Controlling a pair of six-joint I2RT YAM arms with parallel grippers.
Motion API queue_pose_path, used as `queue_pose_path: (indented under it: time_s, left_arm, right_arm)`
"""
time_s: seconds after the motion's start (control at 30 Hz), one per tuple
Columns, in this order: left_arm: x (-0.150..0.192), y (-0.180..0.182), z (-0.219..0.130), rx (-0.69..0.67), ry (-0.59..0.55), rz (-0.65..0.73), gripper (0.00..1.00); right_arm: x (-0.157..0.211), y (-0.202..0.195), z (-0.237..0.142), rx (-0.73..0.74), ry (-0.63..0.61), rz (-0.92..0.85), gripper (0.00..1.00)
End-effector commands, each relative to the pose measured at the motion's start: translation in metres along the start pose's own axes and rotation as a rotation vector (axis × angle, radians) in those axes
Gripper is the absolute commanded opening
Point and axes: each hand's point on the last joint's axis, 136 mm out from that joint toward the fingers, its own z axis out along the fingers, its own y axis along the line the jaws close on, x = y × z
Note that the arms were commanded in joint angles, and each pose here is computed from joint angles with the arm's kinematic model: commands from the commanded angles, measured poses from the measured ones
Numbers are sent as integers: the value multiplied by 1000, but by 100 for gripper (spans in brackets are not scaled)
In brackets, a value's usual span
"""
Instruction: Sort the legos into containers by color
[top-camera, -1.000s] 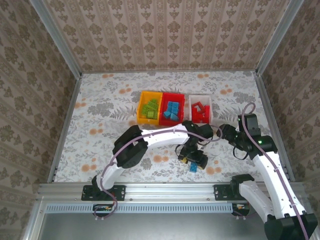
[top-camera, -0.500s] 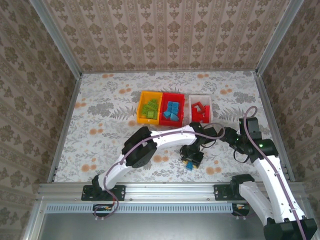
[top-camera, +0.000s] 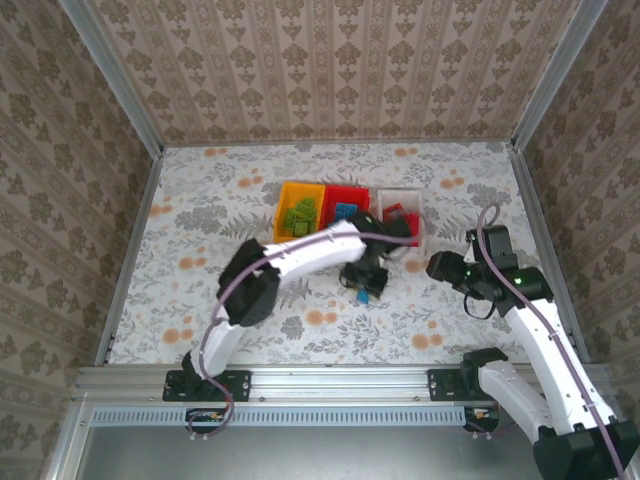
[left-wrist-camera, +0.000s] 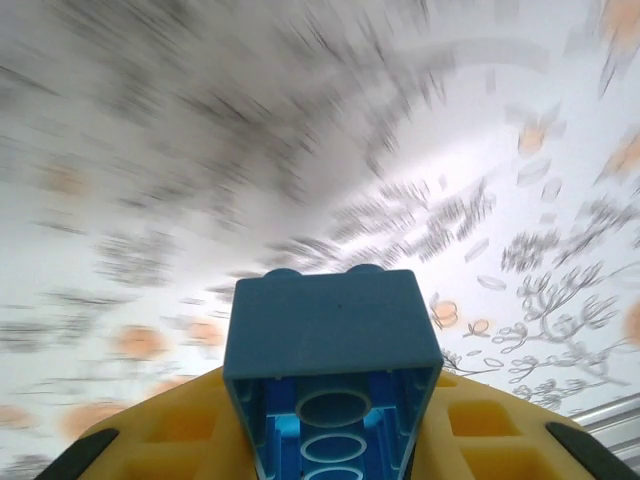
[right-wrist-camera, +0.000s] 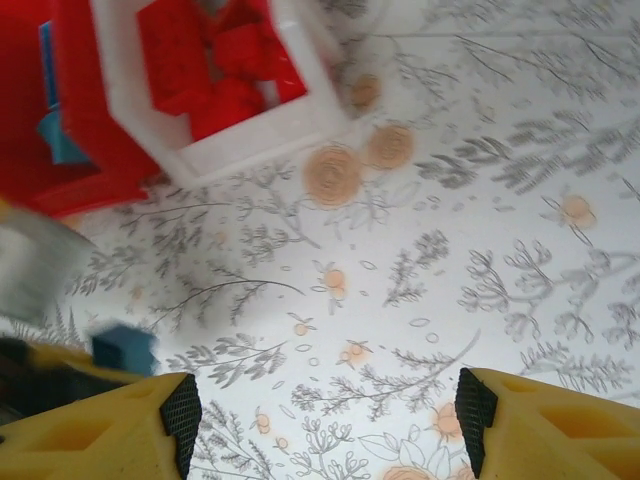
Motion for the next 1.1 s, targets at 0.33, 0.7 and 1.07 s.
queue_pose_path:
  time_s: [0.33, 0.7, 1.07]
  left_arm:
    - [-147, 111, -82, -26, -304, -156, 26]
    - [-178, 127, -38, -27, -289, -232, 29]
    - [-175, 114, -69, -4, -349, -220, 53]
  right_arm:
    - [-39, 122, 22, -273, 3, -239, 72]
    - [-38, 126, 44, -252, 66, -252, 73]
    - [-27, 115, 51, -228, 101, -249, 76]
